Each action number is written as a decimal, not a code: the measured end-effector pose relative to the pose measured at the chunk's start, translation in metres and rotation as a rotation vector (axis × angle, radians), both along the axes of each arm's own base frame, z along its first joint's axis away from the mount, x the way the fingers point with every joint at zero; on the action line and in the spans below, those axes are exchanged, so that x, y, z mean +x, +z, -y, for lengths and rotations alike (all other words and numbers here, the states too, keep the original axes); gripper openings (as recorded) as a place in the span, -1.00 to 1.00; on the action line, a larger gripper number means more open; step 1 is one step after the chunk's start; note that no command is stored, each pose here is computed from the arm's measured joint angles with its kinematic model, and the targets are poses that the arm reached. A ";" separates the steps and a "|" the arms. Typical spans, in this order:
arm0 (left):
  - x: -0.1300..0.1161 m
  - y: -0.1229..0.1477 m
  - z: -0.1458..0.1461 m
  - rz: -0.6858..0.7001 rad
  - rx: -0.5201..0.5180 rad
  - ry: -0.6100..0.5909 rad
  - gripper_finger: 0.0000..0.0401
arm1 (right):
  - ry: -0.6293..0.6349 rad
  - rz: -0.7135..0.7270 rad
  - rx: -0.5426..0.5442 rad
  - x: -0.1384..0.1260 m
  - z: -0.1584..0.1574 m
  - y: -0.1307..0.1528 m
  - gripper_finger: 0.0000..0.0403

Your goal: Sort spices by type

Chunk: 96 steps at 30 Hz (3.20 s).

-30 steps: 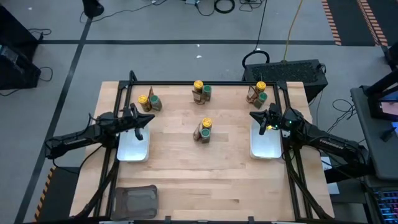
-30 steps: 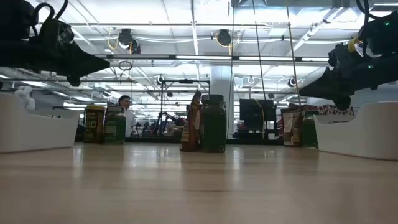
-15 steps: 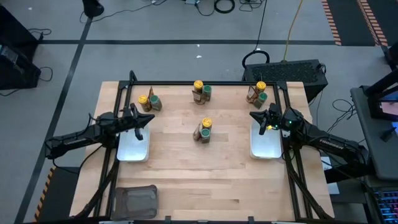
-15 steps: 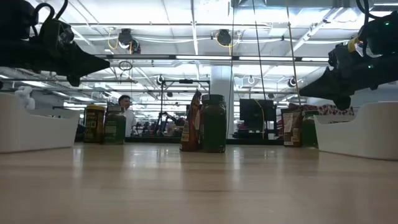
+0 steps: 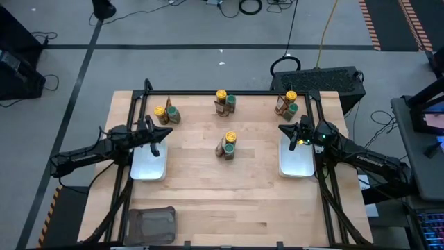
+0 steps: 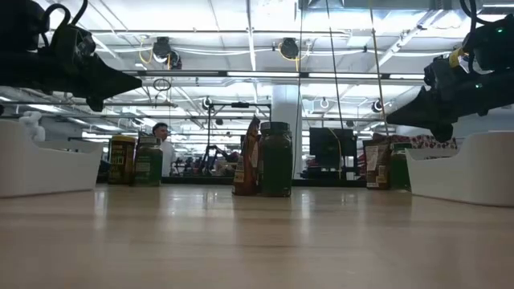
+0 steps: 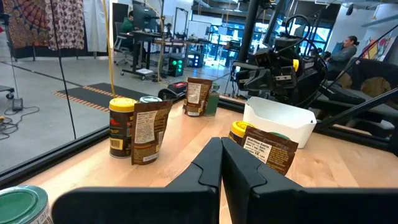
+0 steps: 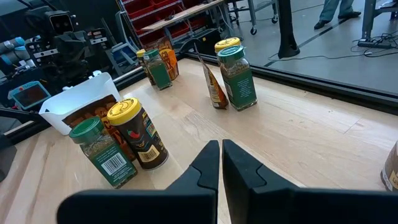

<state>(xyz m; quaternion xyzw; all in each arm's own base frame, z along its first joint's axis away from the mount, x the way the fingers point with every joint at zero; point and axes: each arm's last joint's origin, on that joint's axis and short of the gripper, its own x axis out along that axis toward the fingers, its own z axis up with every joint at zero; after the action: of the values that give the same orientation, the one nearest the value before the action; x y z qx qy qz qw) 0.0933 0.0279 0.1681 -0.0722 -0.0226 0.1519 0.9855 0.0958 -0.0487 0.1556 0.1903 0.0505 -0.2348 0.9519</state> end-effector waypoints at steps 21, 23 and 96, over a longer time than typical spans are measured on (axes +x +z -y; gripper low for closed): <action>0.000 0.000 0.000 0.000 0.000 0.000 -0.93 | -0.048 -0.067 -0.161 -0.001 0.002 0.001 -1.00; 0.000 0.000 0.000 0.000 0.000 0.000 -0.93 | -0.062 -0.026 -0.096 -0.001 0.002 0.002 -1.00; 0.042 0.240 -0.037 -0.679 0.028 0.416 -0.94 | 0.532 0.126 -0.412 0.191 0.001 0.209 -0.71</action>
<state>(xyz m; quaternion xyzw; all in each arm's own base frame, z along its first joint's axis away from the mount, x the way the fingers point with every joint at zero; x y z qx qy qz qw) 0.1357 0.0647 0.4082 0.0018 0.2882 0.3630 0.8861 0.2869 -0.0493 0.3650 -0.0119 -0.0090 0.0288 0.9995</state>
